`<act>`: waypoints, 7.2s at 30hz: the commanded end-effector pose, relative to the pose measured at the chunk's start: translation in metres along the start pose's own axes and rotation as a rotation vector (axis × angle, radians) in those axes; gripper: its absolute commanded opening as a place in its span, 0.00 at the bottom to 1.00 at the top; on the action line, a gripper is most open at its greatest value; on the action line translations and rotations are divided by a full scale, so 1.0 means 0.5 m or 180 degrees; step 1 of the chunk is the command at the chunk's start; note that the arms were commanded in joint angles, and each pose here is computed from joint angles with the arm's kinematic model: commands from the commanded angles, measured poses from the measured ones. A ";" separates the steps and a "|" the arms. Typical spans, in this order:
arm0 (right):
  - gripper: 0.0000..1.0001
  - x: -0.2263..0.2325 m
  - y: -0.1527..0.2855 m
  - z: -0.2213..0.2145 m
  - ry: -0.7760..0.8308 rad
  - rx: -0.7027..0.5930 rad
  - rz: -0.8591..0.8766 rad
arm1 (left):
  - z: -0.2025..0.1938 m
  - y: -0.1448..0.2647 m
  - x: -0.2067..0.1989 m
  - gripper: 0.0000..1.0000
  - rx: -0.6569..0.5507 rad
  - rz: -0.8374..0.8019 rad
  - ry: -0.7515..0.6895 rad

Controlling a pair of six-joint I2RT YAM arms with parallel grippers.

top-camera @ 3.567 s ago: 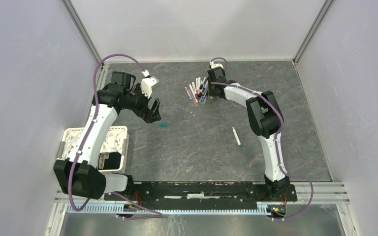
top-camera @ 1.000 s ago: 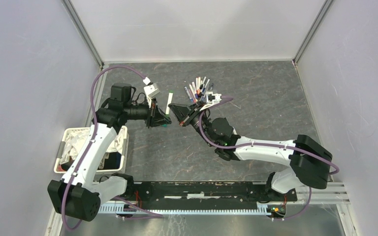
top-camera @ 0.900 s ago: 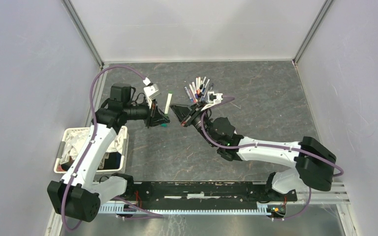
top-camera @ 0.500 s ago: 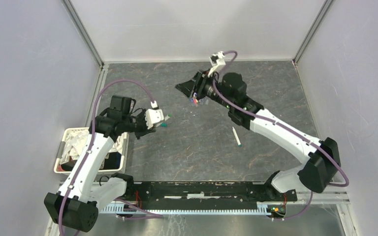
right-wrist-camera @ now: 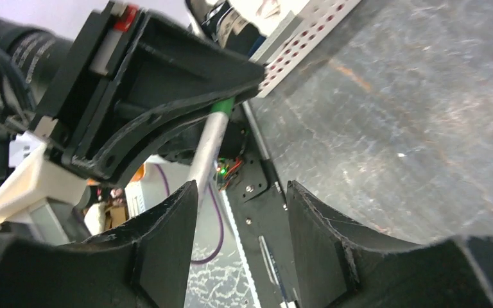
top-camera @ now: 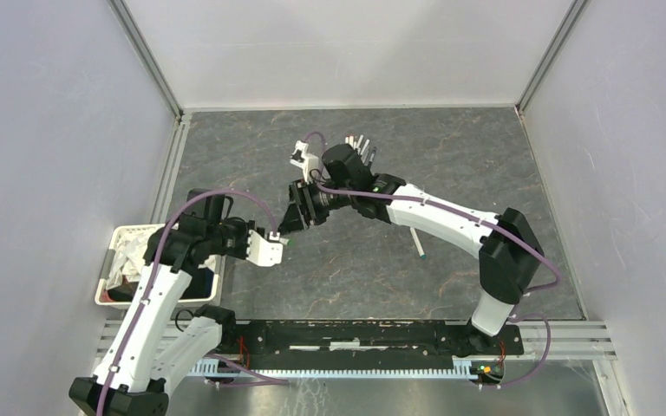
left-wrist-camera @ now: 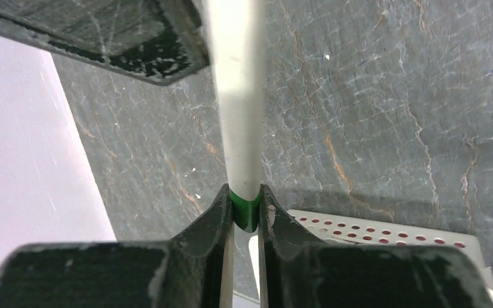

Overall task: Open the pen caps
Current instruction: Pick up the pen from the center of the board, then open the pen cap from the pen, then place the pen cap at the center of the board, then place the pen at the center of the board, then pick up the pen from the center of the board.

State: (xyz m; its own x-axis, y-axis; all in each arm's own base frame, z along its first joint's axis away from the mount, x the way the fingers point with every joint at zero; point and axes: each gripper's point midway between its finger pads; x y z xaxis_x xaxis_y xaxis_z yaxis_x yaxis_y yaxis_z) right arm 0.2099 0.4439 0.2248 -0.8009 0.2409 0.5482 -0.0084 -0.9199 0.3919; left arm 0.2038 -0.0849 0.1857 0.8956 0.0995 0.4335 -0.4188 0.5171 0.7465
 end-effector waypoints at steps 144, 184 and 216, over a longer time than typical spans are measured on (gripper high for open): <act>0.24 -0.550 0.480 -0.421 -0.0360 0.0478 -0.3781 | -0.099 -0.376 -0.023 0.32 0.0774 -0.0767 0.1838; 0.45 -0.729 0.274 0.051 -0.0264 -0.0189 -0.3729 | 0.092 -0.056 0.230 1.00 -0.0150 0.0157 0.2852; 0.08 -0.803 0.284 -0.107 -0.0399 0.0354 -0.4137 | 0.099 -0.035 0.210 1.00 -0.0212 0.0169 0.2828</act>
State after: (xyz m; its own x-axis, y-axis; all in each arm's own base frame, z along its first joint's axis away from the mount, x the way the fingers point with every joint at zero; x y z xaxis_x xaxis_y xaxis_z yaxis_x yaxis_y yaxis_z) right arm 0.5226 0.2290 0.0242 -0.2139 0.9635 -0.1612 -0.7021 -0.0369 0.7111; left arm 0.3059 -0.1229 0.2373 0.6793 0.7305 -0.0703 -0.4813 0.5157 0.7088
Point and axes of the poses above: each gripper's point midway between its finger pads, its own y axis back along the fingers, its own x axis along the line the jaws close on, z = x × y, and after that the axes turned 15 degrees about y, right-handed
